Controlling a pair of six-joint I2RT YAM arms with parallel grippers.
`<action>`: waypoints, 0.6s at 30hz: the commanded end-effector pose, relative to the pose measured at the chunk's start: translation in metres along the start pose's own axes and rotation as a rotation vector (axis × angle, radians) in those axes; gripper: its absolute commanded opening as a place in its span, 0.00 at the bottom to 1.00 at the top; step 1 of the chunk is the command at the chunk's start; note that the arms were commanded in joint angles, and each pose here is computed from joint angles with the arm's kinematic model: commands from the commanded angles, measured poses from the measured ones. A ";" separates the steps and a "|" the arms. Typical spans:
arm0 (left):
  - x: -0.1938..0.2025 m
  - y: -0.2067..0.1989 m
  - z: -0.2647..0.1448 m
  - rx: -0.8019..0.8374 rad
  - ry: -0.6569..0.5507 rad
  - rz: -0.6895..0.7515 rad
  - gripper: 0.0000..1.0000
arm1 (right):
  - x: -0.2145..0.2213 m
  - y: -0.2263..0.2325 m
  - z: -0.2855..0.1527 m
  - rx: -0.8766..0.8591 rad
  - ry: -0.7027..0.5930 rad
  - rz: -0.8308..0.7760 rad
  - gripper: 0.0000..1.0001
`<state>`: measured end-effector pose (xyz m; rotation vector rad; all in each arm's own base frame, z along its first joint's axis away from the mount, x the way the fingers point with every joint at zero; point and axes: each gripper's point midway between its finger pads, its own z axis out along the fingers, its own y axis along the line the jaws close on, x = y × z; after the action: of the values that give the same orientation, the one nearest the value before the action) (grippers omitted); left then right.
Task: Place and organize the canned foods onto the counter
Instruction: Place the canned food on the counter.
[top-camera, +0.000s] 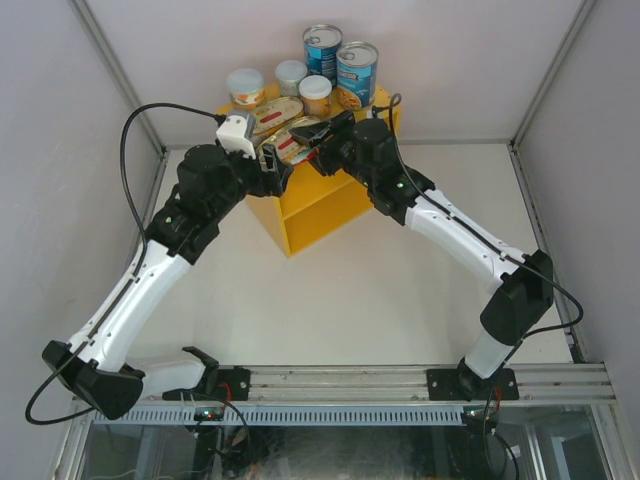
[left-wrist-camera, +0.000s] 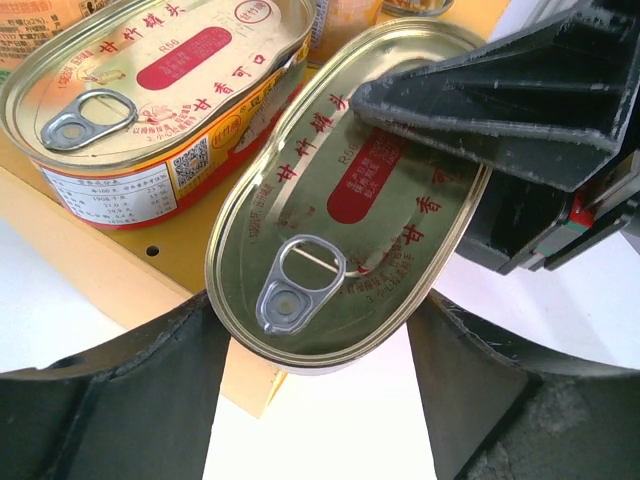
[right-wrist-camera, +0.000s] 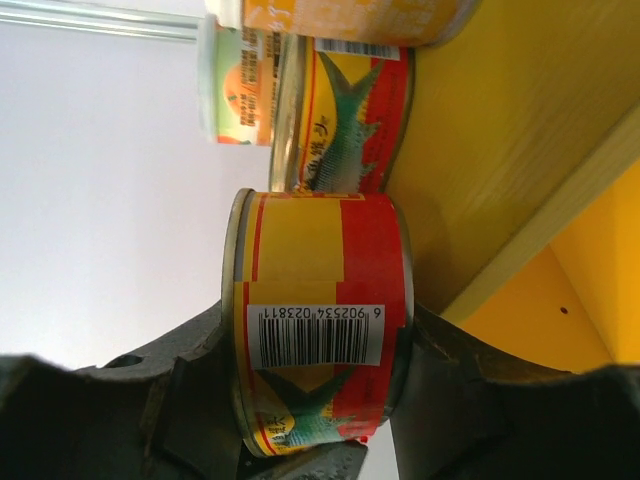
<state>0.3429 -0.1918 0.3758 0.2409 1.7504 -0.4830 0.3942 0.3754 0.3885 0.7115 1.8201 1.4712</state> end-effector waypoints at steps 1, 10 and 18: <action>-0.045 0.015 -0.004 -0.092 -0.140 -0.027 0.73 | 0.001 0.026 -0.024 -0.052 0.035 -0.055 0.50; -0.046 0.015 -0.001 -0.094 -0.138 -0.030 0.70 | -0.004 0.021 -0.031 -0.037 0.037 -0.065 0.56; -0.045 0.014 0.000 -0.092 -0.134 -0.039 0.69 | -0.009 0.023 -0.036 -0.035 0.039 -0.085 0.57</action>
<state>0.3572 -0.1800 0.3746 0.1569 1.7476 -0.4165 0.3846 0.3637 0.3829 0.6565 1.8914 1.4345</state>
